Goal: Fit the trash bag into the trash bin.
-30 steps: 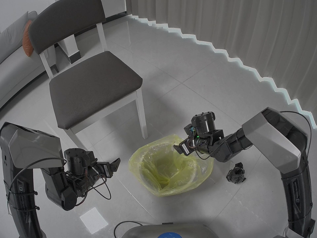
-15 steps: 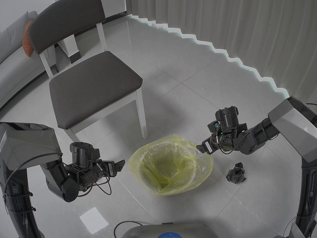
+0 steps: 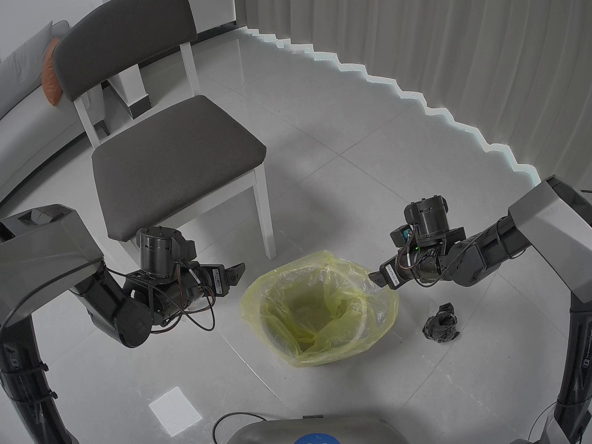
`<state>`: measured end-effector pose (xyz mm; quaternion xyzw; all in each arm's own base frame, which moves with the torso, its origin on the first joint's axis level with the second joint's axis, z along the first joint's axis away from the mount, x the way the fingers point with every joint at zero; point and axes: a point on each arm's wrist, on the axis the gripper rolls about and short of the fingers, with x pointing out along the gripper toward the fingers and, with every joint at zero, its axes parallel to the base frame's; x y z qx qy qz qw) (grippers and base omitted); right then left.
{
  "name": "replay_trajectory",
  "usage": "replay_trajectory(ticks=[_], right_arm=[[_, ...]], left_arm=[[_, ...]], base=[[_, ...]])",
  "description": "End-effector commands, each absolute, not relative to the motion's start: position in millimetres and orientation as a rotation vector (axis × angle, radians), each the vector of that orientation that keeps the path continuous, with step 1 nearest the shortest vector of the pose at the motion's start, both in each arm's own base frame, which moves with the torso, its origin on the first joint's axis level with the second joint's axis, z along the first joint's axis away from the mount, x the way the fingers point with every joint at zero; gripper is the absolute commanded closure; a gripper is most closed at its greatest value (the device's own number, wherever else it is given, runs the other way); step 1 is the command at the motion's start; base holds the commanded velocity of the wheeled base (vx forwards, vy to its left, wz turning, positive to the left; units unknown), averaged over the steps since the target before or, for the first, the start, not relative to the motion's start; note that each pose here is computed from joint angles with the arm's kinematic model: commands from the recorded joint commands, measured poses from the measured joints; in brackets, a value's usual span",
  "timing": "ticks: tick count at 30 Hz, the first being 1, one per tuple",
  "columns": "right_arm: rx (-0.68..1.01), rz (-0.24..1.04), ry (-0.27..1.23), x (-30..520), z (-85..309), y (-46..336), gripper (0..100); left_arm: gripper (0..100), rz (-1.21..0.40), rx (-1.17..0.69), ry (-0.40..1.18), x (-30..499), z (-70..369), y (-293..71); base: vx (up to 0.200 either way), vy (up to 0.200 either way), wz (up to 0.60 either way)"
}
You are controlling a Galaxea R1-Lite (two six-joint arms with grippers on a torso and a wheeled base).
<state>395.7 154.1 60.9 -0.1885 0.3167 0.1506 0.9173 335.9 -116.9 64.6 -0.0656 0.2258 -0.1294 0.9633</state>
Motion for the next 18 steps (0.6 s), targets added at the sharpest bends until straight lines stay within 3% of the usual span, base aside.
replay_trajectory(ticks=[1, 9, 18], right_arm=[[-0.401, 0.332, 0.663, 393, 54, 163, 0], [-0.423, 0.364, 0.666, 405, 26, 182, 0], [-0.402, 0.315, 0.665, 432, 11, 169, 0]], left_arm=[[0, -0.261, -0.135, 0.441, 336, 70, -117], [0, -0.219, -0.114, 0.461, 328, 63, -118], [0, -0.194, -0.119, 0.473, 322, 62, -107]], base=[[0.0, 0.0, 0.0], [0.0, 0.0, 0.0], [0.0, 0.0, 0.0]])
